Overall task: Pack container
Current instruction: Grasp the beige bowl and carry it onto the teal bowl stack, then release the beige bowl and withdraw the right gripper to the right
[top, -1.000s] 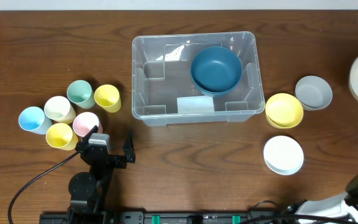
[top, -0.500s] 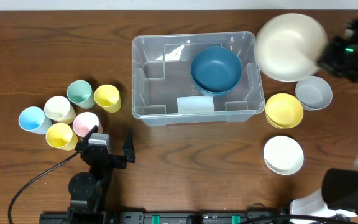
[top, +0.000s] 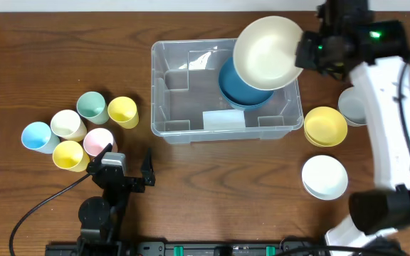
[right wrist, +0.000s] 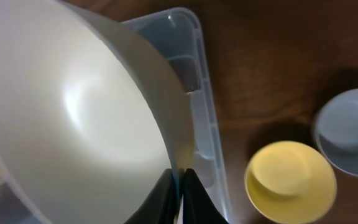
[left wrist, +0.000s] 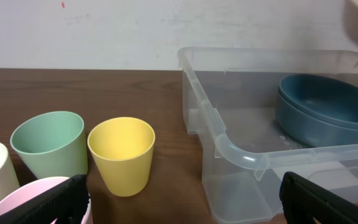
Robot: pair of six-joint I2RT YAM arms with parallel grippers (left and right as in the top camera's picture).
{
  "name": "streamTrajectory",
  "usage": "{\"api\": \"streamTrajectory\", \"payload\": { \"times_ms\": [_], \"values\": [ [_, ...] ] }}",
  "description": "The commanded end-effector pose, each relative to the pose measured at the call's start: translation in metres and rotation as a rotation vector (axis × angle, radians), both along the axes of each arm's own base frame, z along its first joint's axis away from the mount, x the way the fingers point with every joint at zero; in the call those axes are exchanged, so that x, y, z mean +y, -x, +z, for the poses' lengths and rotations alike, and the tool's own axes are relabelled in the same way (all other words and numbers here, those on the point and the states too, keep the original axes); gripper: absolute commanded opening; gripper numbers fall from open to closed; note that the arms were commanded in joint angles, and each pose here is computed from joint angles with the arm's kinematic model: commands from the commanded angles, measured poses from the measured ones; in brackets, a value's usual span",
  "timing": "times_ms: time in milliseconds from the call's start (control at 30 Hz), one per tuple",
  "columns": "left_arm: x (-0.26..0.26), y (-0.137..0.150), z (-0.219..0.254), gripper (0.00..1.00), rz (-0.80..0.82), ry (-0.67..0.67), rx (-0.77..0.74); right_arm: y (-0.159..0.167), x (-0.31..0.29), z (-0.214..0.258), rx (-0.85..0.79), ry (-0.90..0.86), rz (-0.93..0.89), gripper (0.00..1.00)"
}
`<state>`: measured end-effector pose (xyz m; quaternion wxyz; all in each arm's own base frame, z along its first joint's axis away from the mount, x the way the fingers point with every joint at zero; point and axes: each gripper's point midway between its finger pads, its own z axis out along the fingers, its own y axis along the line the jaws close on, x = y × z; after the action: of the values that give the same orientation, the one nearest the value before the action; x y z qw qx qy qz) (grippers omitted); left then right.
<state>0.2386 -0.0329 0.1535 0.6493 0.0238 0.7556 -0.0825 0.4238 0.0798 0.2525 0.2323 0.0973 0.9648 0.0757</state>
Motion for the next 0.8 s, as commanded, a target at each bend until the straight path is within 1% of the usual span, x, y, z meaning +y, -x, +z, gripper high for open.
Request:
{"api": "streamTrajectory", "payload": {
  "times_ms": [0, 167, 333, 400, 533, 600, 700, 767],
  "values": [
    [0.002, -0.001, -0.016, 0.98, 0.006, -0.021, 0.031, -0.016, 0.009, -0.032, 0.054, 0.031, -0.013, 0.04],
    [0.002, -0.001, -0.016, 0.98, 0.006, -0.021, 0.031, -0.029, 0.021, -0.078, 0.138, 0.048, 0.005, 0.02],
    [0.002, -0.001, -0.016, 0.98, 0.006, -0.021, 0.031, -0.032, 0.025, -0.116, 0.221, 0.068, 0.011, 0.02],
    [0.002, -0.001, -0.016, 0.98, 0.006, -0.021, 0.031, -0.032, 0.025, -0.125, 0.242, 0.071, 0.013, 0.1],
    [0.002, -0.001, -0.016, 0.98, 0.006, -0.021, 0.031, -0.032, 0.025, -0.129, 0.249, 0.072, 0.018, 0.47],
    [0.002, -0.001, -0.016, 0.98, 0.006, -0.021, 0.031, -0.032, 0.026, -0.124, 0.237, 0.072, 0.025, 0.57],
    [0.002, -0.001, -0.016, 0.98, 0.006, -0.021, 0.031, -0.031, 0.026, -0.114, 0.219, 0.068, 0.033, 0.62],
    [0.002, -0.001, -0.016, 0.98, 0.006, -0.021, 0.031, -0.03, 0.026, -0.109, 0.21, 0.067, 0.037, 0.62]
  ]
}}
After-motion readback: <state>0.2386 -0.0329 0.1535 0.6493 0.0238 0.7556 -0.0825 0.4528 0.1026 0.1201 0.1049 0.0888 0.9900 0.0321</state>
